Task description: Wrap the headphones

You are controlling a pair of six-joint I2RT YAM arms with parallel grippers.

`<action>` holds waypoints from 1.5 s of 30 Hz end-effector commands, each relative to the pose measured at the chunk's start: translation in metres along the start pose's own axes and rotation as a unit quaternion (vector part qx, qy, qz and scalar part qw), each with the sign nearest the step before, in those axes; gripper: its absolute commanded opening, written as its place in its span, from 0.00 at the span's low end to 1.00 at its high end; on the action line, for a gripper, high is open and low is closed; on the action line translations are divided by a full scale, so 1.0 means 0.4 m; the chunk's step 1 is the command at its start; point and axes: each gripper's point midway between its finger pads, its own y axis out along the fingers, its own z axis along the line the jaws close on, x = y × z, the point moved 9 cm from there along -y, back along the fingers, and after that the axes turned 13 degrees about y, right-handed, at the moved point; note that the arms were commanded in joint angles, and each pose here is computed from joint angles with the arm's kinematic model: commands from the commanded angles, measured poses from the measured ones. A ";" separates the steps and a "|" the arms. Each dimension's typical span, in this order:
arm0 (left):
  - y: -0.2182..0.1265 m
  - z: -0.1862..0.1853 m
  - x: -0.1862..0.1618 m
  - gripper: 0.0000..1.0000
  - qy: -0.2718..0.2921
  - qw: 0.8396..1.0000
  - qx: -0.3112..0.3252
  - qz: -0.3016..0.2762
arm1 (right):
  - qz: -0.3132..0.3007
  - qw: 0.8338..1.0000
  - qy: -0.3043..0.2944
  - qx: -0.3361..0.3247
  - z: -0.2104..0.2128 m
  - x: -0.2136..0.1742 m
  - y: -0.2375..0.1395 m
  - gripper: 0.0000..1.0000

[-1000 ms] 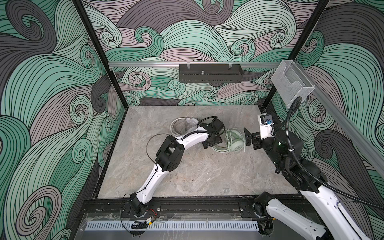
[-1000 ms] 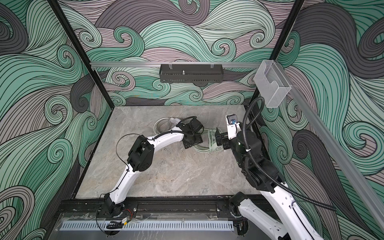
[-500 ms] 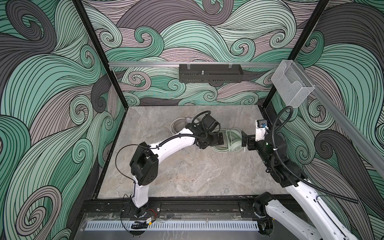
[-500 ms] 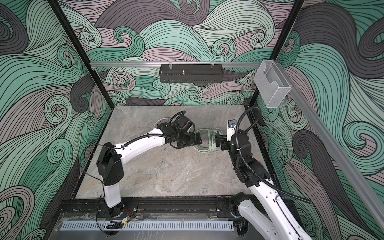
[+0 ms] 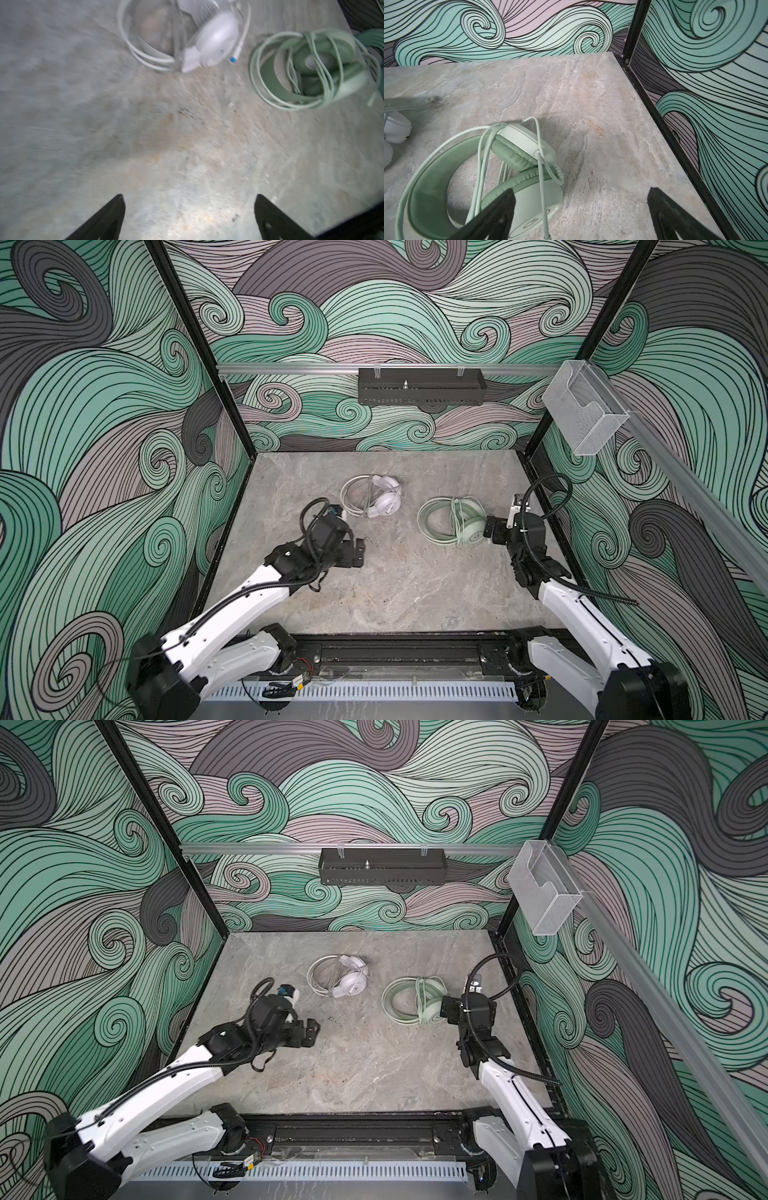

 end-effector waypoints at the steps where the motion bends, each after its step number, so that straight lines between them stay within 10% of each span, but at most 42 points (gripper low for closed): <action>1: -0.023 0.120 -0.011 0.99 0.057 0.983 0.164 -0.062 | -0.042 0.999 -0.014 0.030 0.011 0.022 0.033 1.00; 13: 0.117 0.329 -0.130 0.98 -0.036 0.914 0.385 -0.123 | -0.037 0.999 0.008 0.027 0.013 -0.008 0.137 1.00; 27: 0.333 0.402 -0.091 0.99 -0.040 0.945 0.289 -0.145 | -0.063 0.996 -0.011 0.067 0.003 -0.068 0.169 1.00; 45: 0.346 0.421 -0.075 0.99 -0.053 0.947 0.295 -0.119 | -0.047 0.998 -0.001 0.038 -0.009 -0.103 0.219 1.00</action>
